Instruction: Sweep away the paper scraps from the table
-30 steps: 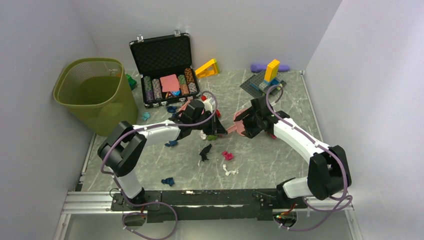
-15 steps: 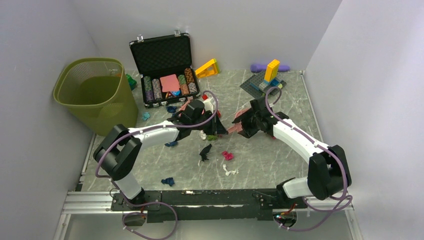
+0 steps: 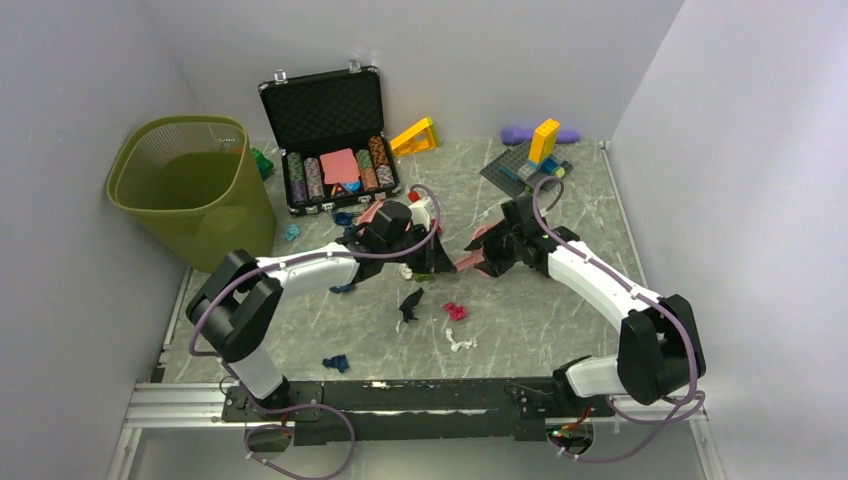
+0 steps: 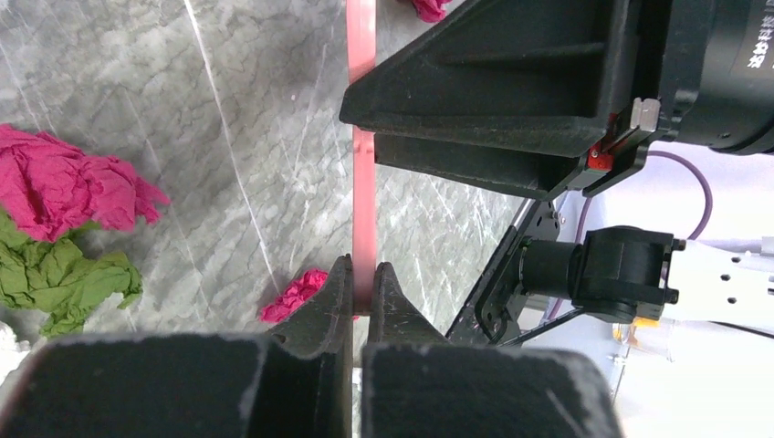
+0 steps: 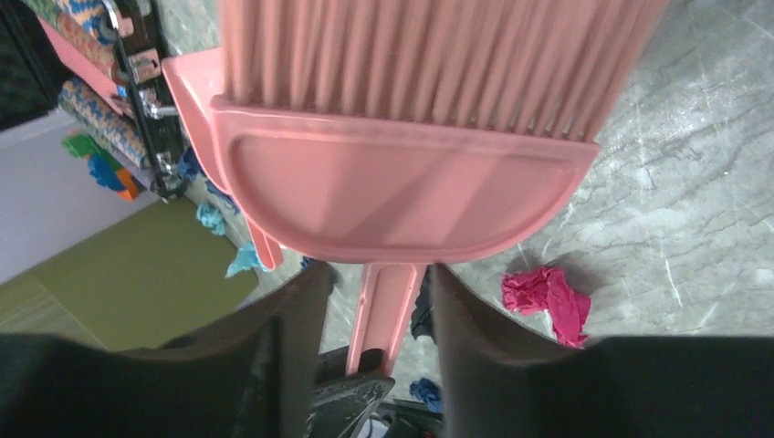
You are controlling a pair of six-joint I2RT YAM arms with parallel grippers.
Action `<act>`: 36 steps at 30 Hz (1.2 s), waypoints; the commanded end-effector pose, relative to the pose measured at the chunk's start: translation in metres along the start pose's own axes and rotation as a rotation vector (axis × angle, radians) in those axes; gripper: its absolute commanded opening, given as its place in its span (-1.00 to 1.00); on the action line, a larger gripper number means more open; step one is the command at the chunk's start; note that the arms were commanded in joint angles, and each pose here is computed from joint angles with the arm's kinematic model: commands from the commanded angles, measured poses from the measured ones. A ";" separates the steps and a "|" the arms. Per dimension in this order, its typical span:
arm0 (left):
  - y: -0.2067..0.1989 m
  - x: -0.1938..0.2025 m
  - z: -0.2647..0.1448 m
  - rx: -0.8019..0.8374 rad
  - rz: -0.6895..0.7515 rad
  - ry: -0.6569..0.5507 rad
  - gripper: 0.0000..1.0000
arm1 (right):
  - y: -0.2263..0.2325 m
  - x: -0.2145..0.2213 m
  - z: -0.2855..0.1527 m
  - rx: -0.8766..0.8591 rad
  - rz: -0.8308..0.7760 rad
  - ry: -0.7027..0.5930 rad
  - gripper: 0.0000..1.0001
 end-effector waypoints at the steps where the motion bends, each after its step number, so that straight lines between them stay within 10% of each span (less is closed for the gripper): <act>1: -0.048 -0.008 -0.014 0.133 0.116 -0.012 -1.00 | 0.010 -0.004 -0.011 -0.049 -0.030 -0.027 0.13; 11: -0.025 -0.002 -0.034 -0.019 0.291 0.001 -1.00 | 0.012 -0.050 -0.052 0.052 -0.262 -0.208 0.70; 36: -0.043 -0.018 -0.050 -0.242 0.774 -0.139 -1.00 | 0.020 -0.025 -0.033 0.042 -0.409 0.035 0.48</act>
Point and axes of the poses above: each gripper's point midway between its finger pads, its own z axis out along the fingers, its own y axis along the line the jaws close on, x = y × z, the point moved 1 cm from there along -z, back along the fingers, and after that the axes turned 14 degrees about -z, right-handed, at the moved point
